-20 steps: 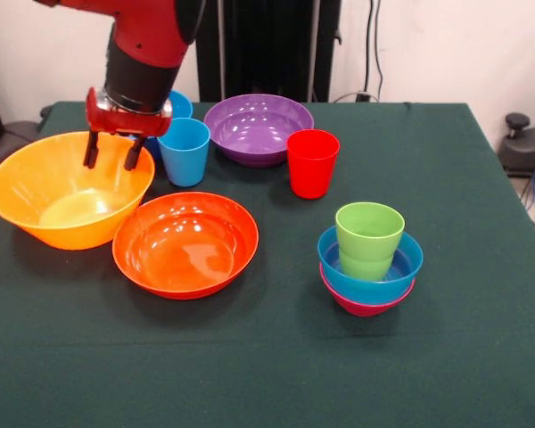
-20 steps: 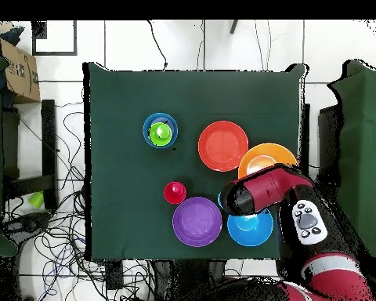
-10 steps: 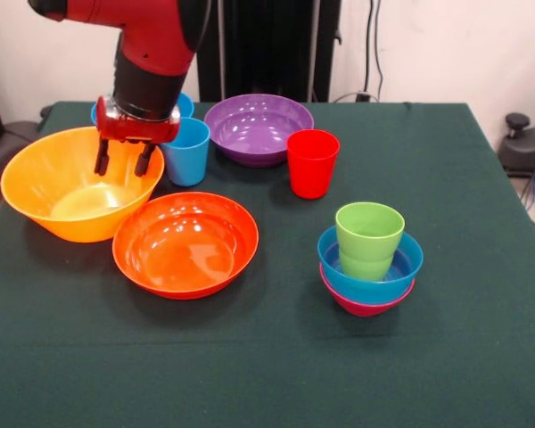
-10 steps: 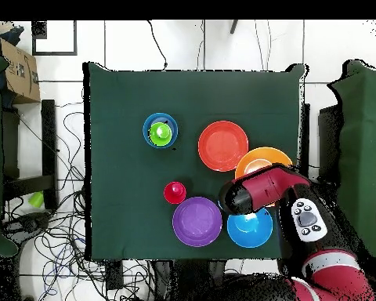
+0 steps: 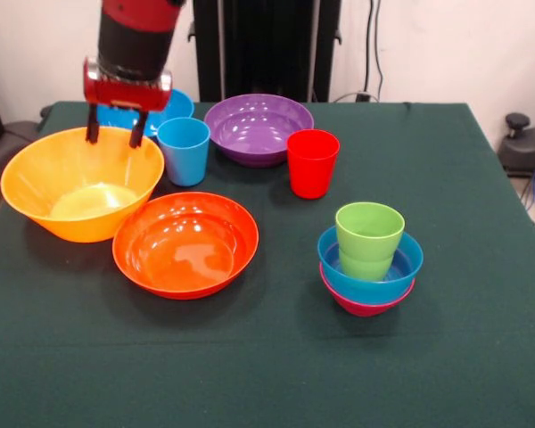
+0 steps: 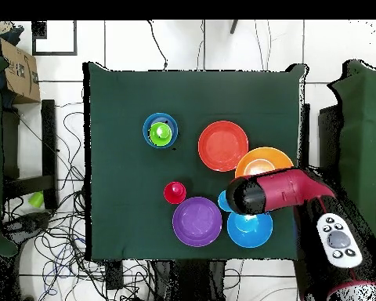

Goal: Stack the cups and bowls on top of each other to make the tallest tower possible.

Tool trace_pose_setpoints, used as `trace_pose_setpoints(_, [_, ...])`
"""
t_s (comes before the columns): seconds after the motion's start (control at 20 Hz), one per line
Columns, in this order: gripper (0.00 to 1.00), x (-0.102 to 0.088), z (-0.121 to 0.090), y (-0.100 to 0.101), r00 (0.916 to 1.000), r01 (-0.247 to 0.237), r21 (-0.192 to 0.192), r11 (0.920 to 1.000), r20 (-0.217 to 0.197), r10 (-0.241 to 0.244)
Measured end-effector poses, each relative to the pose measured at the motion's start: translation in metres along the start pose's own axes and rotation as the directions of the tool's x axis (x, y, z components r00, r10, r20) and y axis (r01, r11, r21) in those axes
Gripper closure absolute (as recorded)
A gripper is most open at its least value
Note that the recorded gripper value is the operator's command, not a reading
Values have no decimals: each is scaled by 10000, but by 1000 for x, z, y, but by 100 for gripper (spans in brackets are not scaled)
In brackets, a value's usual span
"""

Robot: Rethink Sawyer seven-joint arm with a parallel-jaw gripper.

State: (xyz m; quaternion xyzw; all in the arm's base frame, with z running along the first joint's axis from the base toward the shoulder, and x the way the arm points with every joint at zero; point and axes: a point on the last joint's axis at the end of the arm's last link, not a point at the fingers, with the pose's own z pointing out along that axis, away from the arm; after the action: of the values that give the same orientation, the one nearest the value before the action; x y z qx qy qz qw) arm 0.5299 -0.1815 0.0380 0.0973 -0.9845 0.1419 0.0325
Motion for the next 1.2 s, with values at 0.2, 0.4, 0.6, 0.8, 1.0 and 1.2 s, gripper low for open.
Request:
trace_pose_setpoints(0.2, [0,-2,-30,-14,9992,-364,30,9993,-183,364])
trace_pose_setpoints(0.4, [0,-9,-41,-16,9994,-331,127,9994,-72,332])
trace_pose_setpoints(0.6, [0,-18,-46,-1,10000,-49,113,9999,54,49])
trace_pose_setpoints(0.8, [0,-25,-50,9,9998,156,104,9998,146,-157])
trace_pose_setpoints(1.0, [0,-32,-52,24,9989,419,45,9991,221,-420])
trace_pose_setpoints(1.2, [0,-33,-47,34,9984,554,-76,9984,151,-553])
